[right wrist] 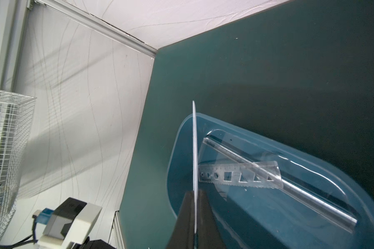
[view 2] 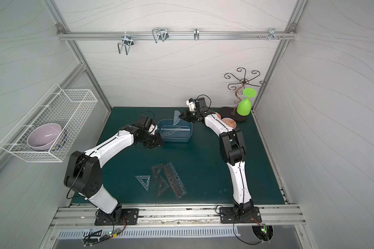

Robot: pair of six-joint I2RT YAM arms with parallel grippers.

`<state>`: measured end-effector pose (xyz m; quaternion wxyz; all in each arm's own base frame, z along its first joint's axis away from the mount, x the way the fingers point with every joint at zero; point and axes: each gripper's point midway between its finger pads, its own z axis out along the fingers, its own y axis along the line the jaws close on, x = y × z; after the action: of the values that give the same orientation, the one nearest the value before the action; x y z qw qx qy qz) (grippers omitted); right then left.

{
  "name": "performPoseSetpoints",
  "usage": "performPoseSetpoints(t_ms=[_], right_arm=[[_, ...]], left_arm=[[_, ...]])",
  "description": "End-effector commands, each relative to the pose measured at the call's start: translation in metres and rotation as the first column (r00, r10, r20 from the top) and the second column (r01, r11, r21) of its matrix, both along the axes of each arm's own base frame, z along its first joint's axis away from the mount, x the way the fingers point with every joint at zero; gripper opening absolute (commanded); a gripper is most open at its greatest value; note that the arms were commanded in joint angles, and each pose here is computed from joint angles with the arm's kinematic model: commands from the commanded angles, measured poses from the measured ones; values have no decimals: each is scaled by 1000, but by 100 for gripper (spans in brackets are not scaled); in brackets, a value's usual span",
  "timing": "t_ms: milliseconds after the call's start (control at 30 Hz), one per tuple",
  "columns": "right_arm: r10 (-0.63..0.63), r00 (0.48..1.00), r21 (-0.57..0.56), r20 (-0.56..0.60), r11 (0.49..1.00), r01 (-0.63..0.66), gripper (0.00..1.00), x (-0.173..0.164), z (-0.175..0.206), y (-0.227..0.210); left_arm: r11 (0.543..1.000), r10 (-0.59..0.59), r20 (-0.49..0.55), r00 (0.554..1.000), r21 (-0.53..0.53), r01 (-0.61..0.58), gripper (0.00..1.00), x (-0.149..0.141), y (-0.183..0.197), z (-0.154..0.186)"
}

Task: Put the scattered rulers into the storage box
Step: Place the ruler in the storage box.

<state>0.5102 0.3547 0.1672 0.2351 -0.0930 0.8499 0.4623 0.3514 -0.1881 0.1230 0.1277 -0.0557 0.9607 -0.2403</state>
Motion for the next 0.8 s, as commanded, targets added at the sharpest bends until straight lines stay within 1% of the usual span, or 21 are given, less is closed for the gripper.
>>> performPoseSetpoints(t_ms=[0,233,533,767], right_arm=[[37,999,-54,-15,998,-37,7,-6,-17,11],[73,996,-80,-58,994,-78,7,-13,-51,28],[95,989,-97,-115,990,-106,10,-26,-78,37],[87,987,-120,-136,987,-103,12,-25,-93,35]], left_arm=[[1000,-12,12,1000,-12,12,37,6,-2,-1],[1000,-11,-6,1000,-21,10,37,6,-2,-9],[999,-8,-14,1000,-37,8,37,5,-2,-11],[999,-10,-14,1000,-48,10,37,4,-3,-10]])
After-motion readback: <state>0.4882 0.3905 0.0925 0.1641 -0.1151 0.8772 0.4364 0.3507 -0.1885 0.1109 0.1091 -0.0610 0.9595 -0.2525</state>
